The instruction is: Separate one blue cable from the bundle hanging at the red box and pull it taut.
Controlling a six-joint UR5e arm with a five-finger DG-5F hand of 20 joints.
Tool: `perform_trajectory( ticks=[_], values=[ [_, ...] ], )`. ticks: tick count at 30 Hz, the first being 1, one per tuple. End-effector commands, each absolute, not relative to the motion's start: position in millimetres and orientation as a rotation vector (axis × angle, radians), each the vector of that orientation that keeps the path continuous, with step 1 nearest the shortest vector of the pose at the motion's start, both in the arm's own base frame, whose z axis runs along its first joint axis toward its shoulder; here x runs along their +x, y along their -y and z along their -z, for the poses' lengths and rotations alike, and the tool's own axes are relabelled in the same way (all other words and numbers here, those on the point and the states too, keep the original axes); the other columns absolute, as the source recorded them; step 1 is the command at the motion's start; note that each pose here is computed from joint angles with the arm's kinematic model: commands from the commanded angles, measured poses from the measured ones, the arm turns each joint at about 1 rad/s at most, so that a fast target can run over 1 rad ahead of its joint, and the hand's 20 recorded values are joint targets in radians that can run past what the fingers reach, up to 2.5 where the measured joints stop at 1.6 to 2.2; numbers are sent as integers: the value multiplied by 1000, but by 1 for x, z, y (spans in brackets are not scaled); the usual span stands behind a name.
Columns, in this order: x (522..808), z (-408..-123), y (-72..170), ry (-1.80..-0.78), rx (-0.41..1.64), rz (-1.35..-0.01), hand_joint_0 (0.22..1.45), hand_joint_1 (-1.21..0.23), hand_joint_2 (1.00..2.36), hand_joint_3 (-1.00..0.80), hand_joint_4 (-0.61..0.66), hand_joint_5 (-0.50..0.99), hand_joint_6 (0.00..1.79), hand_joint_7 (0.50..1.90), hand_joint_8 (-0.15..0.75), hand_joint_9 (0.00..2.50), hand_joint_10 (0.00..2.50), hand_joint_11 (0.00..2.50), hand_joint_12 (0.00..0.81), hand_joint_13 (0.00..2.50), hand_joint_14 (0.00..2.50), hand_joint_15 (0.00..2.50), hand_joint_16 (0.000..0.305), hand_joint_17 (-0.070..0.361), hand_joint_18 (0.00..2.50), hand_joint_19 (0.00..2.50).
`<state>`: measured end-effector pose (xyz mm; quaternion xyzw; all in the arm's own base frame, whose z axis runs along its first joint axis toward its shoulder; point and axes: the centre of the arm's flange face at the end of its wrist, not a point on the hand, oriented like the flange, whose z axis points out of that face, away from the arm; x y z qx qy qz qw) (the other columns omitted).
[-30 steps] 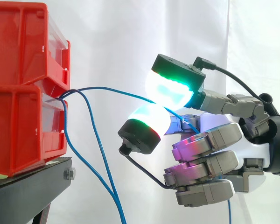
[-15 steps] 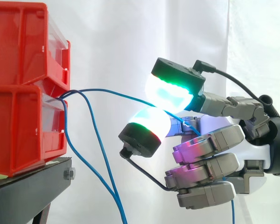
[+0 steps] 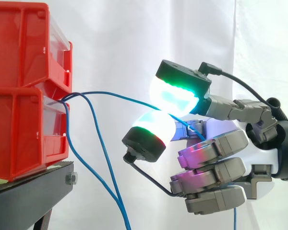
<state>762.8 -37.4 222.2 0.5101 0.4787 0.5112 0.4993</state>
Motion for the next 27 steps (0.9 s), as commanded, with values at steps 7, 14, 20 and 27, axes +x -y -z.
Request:
perform_trajectory(
  ticks=[7,14,20,27],
  values=[
    [763,-222,37,-1158,1234,-1237,652,-730,1021,-102,63,-124,914,1128,353,1223,961,1140,384,798,2487,811,37,84,1317,1735],
    [763,-222,37,-1158,1234,-1237,654,-729,1022,-98,64,-124,912,1129,349,1194,1271,1007,376,804,2494,812,38,86,1336,1767],
    [763,-222,37,-1158,1234,-1237,656,-730,1021,-99,62,-124,911,1140,336,1191,1240,1047,362,800,2461,847,36,81,1352,1834],
    [763,-222,38,-1156,1236,-1237,649,-717,1023,-101,58,-129,916,1122,311,1147,1175,1030,338,783,2388,856,32,73,1351,1928]
  ],
)
